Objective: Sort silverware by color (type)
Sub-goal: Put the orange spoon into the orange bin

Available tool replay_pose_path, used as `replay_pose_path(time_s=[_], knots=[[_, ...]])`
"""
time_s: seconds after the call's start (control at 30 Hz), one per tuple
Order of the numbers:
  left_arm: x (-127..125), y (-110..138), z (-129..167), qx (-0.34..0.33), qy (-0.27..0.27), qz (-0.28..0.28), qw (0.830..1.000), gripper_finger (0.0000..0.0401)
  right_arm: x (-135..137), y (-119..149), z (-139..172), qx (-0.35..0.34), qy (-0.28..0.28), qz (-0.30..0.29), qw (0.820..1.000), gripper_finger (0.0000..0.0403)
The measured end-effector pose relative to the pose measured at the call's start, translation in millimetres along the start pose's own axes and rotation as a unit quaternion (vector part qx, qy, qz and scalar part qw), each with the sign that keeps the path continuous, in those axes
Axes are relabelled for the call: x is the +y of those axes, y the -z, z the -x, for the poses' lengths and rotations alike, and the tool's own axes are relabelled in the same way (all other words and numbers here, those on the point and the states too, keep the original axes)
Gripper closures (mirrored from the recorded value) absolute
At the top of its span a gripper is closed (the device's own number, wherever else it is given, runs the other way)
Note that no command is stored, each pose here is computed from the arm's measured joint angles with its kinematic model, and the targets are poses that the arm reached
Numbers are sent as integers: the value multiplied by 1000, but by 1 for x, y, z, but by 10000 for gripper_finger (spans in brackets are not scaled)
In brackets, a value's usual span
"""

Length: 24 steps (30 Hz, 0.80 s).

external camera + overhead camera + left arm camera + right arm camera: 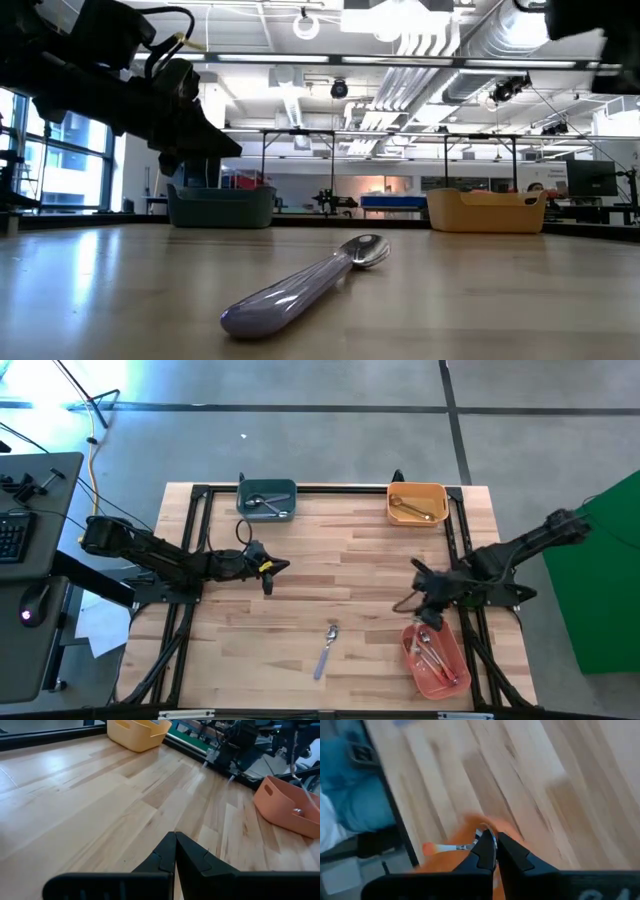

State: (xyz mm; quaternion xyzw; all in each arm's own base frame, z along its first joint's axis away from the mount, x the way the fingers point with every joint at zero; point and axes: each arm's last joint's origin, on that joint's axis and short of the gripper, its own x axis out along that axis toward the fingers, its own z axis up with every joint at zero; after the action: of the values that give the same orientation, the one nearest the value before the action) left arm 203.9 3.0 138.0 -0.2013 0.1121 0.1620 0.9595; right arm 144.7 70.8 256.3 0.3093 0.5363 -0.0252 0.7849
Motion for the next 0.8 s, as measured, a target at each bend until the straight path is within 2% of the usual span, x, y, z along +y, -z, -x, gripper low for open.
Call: replay_pose_path(time_s=[0.13, 0.33, 0.47, 0.67, 0.8], knots=[[0, 0, 0, 1, -1, -1, 1000, 401, -3, 21, 3, 50, 43, -43, 997, 403], [0, 0, 0, 1, -1, -1, 1000, 401, 8, 36, -2, 59, 46, -22, 997, 403], [0, 1, 0, 4, -2, -2, 1000, 401, 17, 41, -14, 66, 59, 0, 996, 403], [1, 1, 0, 7, -4, -3, 1000, 401, 24, 46, -43, 105, 115, 76, 985, 403], [1, 1, 0, 7, -4, -3, 1000, 401, 28, 46, -57, 118, 123, 118, 978, 403]])
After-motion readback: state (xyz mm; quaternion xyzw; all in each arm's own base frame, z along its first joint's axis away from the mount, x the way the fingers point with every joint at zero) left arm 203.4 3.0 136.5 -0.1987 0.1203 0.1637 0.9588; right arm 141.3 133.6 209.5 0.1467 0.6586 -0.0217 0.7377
